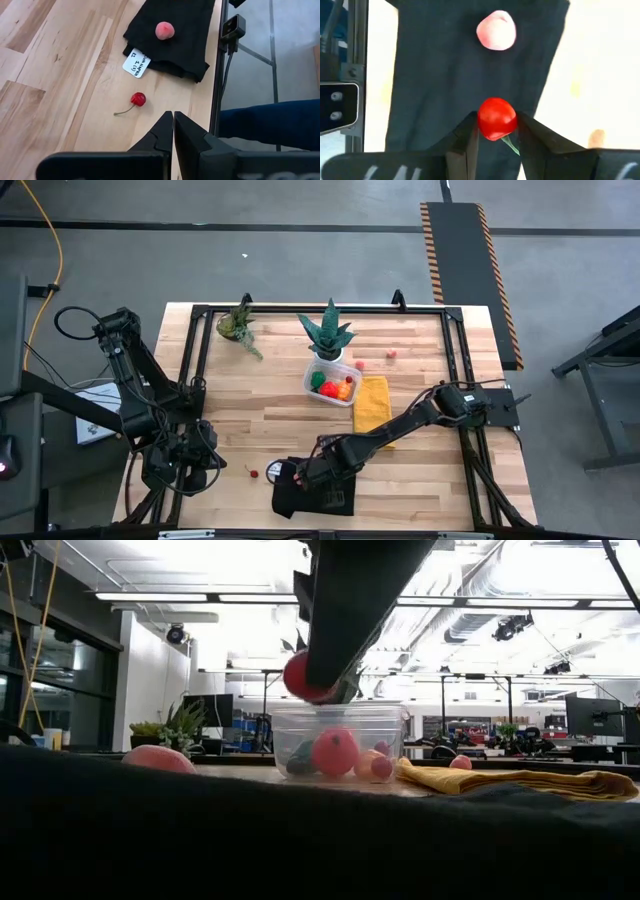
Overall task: Pick and placing Produce into tupperware
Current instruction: Put the right red cherry into the transparent container
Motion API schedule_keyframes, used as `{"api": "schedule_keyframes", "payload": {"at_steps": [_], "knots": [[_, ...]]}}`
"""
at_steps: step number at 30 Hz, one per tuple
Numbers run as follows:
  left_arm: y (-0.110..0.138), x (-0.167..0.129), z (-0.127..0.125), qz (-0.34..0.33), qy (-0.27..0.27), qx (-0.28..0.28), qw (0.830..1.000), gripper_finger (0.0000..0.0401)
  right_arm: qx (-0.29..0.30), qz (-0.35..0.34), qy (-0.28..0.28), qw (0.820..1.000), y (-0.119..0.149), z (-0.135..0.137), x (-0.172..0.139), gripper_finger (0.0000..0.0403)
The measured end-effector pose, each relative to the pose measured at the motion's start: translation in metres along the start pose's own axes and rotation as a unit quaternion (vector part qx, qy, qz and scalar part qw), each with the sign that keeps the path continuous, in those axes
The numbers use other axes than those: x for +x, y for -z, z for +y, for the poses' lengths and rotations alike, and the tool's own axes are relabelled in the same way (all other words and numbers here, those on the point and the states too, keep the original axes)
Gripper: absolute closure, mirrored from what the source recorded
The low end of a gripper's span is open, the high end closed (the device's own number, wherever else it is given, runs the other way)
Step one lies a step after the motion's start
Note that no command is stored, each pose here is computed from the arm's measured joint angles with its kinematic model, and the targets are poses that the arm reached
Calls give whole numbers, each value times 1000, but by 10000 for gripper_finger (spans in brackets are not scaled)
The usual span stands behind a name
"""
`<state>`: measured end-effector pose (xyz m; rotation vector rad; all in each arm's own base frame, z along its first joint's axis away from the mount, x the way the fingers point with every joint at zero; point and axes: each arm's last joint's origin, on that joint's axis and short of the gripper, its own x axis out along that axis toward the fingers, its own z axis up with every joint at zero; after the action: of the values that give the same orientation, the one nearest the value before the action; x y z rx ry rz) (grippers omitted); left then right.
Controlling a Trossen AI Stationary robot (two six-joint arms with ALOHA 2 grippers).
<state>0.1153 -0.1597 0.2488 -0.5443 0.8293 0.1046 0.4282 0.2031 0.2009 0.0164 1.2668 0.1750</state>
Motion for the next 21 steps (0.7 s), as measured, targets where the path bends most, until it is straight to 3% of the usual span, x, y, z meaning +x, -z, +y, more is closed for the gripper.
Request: {"api": "schedule_keyframes", "payload": {"at_steps": [12, 21], "knots": [[0, 0, 0, 0, 0, 0, 1000, 396, 24, 0, 15, 1000, -10, -9, -24, 310], [0, 0, 0, 0, 0, 5, 1000, 396, 45, -20, 17, 999, -28, -26, -68, 310]]}}
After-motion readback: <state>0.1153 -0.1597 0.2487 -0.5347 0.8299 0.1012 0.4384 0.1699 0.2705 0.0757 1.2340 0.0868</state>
